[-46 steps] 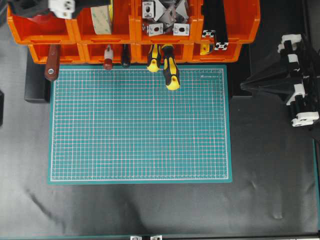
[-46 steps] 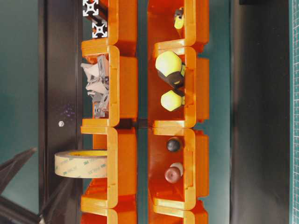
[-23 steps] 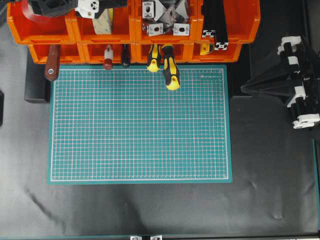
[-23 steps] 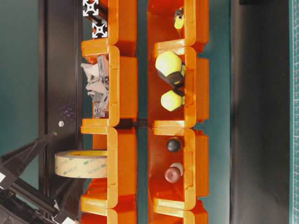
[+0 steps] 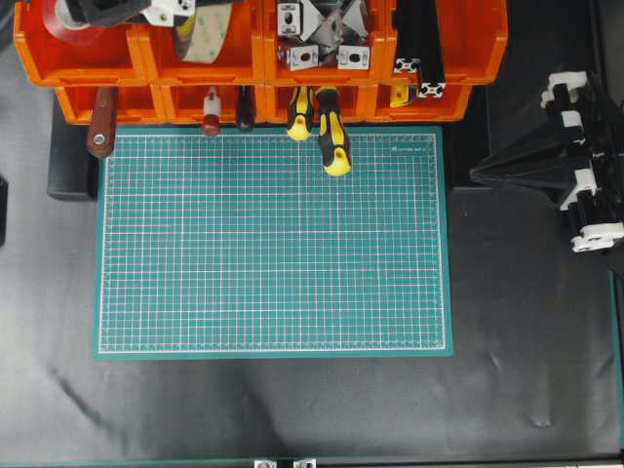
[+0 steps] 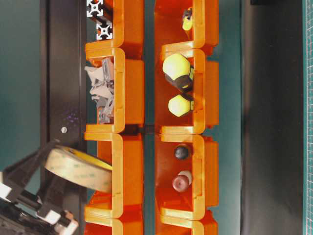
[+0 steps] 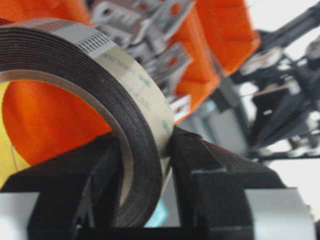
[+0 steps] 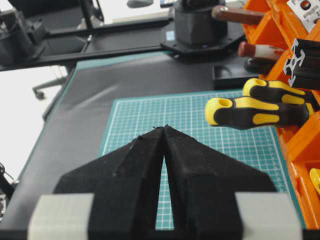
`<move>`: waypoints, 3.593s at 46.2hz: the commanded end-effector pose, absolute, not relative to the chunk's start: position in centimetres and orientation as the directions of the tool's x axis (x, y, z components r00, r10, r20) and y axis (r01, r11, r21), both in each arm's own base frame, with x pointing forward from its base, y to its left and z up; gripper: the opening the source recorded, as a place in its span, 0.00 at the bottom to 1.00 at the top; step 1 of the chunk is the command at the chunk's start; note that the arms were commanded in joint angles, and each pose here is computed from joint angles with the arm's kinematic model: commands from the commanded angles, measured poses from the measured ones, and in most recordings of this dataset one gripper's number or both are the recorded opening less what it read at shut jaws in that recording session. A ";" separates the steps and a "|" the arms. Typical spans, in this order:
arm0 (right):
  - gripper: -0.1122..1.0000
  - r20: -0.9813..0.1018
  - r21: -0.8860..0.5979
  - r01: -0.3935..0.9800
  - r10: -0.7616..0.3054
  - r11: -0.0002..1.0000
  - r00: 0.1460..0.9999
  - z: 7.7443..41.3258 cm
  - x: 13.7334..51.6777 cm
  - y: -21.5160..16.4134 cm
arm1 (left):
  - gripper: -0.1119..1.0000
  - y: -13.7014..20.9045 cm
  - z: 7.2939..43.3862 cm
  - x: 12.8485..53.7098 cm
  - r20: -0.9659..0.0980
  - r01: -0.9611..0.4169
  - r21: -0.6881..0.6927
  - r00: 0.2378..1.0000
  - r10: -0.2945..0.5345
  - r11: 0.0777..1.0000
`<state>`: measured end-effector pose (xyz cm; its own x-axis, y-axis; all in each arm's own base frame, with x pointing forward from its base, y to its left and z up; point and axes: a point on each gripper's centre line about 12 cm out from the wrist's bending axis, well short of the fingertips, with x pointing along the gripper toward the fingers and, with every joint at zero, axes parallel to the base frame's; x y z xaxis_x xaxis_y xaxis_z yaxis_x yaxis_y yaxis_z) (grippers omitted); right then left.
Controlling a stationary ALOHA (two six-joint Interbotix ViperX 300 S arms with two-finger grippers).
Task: Pick foam from container rack with left arm.
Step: 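Grasp the black foam tape roll's rim with the left gripper, then lift the foam tape roll out and carry it onto the green mat, then lower the roll flat on the mat, open the left gripper, withdraw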
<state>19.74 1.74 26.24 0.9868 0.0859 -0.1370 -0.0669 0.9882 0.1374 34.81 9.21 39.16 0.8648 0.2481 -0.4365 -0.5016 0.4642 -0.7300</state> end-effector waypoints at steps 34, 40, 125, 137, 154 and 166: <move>0.10 -0.107 0.148 -0.079 0.096 0.986 0.990 27.3 20.0 2.0 | 0.32 -7.8 40.9 36.2 -0.416 0.160 -0.059 0.894 -0.170 0.985; 0.10 -0.108 0.156 -0.077 0.095 0.985 0.990 27.3 20.1 2.0 | 0.32 -9.2 37.7 37.3 -0.535 0.191 -0.031 0.826 -0.178 0.981; 0.10 -0.105 0.204 -0.069 0.092 0.977 0.990 27.4 20.1 1.9 | 0.91 -9.5 23.5 39.4 -0.920 0.195 0.031 0.389 -0.049 0.980; 0.10 -0.105 0.204 -0.071 0.094 0.976 0.990 27.4 20.0 1.9 | 0.89 -9.4 25.0 39.1 -0.903 0.190 0.026 0.425 -0.058 0.981; 0.10 -0.096 0.205 -0.073 0.094 0.976 0.991 27.6 20.0 1.9 | 0.88 -10.2 31.3 35.8 -0.812 0.225 0.012 0.571 -0.122 0.974; 0.10 -0.094 0.205 -0.073 0.094 0.976 0.991 27.7 20.0 1.9 | 0.84 -9.3 34.5 32.4 -0.743 0.228 0.008 0.652 -0.147 0.974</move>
<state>19.64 1.88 26.36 0.9870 0.0927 -0.1310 -0.0650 0.9773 0.2015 33.78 -9.61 32.54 0.5980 -0.1314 -0.7907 0.2257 0.9742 0.0088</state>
